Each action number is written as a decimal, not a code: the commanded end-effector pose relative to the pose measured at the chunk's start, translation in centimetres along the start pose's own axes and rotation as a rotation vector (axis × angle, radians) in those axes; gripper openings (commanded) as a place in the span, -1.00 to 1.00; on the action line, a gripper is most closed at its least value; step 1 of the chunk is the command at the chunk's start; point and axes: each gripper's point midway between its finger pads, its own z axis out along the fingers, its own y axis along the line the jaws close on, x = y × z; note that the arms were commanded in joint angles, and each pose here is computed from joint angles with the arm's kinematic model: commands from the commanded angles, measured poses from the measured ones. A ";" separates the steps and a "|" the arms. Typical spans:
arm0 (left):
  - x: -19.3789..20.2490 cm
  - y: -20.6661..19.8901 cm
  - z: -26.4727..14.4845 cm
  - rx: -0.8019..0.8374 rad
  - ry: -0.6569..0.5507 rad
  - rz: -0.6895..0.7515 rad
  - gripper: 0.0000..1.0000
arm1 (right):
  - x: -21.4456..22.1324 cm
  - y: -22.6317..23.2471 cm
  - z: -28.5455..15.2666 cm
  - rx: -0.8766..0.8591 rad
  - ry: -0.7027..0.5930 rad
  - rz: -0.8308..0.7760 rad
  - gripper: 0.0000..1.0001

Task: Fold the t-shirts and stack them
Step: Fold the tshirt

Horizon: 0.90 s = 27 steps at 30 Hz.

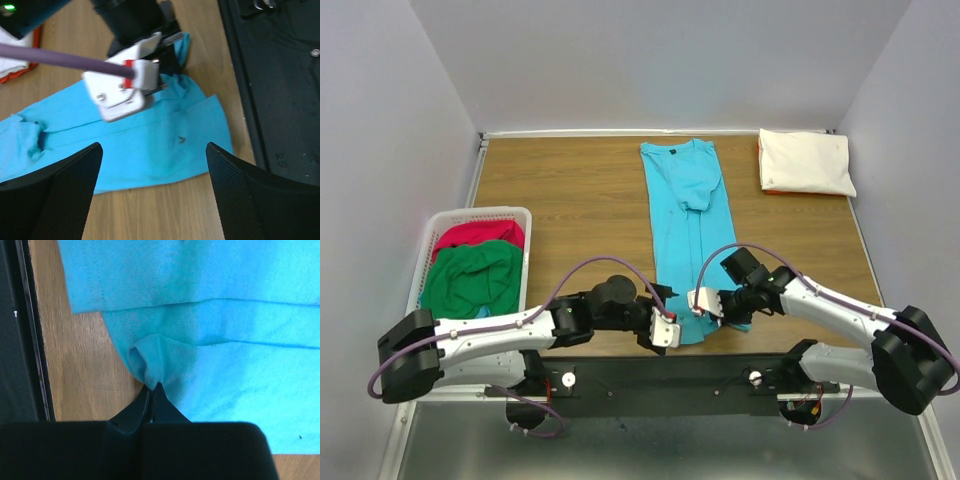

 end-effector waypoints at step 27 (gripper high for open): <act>6.8 -7.3 7.6 0.237 0.299 0.056 0.36 | -1.3 -1.1 -1.6 -0.032 -0.133 0.116 -0.99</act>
